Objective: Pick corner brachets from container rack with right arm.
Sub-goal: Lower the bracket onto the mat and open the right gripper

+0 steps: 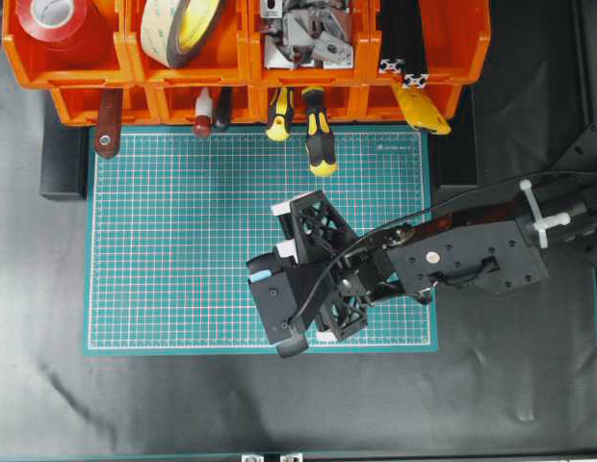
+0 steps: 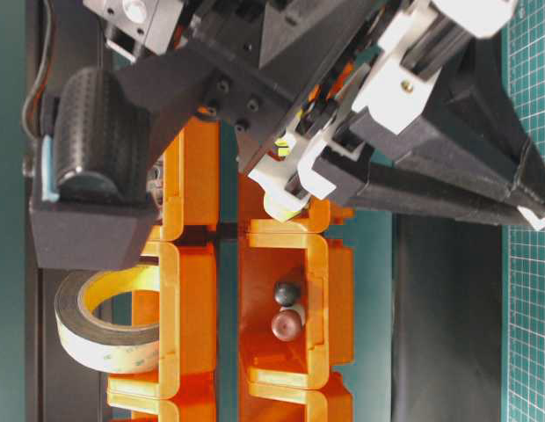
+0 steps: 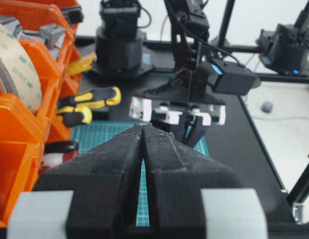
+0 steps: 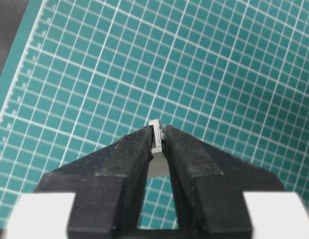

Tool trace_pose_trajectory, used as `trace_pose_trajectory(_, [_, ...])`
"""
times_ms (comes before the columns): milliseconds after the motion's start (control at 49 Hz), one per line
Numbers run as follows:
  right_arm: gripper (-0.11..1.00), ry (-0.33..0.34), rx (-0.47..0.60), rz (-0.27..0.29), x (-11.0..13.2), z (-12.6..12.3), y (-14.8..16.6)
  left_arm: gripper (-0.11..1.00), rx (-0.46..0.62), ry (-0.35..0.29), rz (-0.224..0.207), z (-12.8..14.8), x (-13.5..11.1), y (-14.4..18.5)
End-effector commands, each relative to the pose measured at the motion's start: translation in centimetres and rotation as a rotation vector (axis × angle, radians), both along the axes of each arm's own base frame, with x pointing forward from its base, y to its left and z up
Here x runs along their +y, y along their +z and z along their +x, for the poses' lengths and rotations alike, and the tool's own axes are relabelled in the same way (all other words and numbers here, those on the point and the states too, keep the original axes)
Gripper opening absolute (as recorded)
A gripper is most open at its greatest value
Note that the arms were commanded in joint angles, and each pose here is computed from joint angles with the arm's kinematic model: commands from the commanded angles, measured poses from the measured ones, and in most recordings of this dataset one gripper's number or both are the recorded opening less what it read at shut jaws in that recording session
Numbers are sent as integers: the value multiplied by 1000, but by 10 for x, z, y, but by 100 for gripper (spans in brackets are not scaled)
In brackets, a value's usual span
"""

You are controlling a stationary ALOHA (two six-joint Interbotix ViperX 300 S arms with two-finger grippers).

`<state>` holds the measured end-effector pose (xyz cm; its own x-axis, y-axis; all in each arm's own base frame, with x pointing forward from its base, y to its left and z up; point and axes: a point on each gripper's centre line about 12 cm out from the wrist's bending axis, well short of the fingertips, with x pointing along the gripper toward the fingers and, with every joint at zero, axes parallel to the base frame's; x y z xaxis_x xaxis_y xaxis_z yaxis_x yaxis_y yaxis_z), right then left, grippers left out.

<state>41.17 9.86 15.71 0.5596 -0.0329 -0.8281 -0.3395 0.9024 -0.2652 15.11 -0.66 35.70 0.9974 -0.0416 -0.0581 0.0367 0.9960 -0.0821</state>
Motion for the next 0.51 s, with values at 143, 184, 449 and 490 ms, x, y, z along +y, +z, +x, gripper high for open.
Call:
trace_pose_trajectory(143, [65, -7, -53, 40, 5, 8, 12, 3, -15, 1, -5, 1, 0, 7])
trace_pose_trajectory(184, [74, -15, -56, 46, 4, 8, 12, 3, -18, 1, -4, 0, 0, 8])
trace_pose_trajectory(449, [75, -66, -60, 88, 6, 4, 16, 4, -14, 1, -4, 1, 0, 7])
trace_pose_trajectory(490, [75, -72, -65, 97, 8, 1, 20, 4, -15, -1, -4, 1, 0, 7])
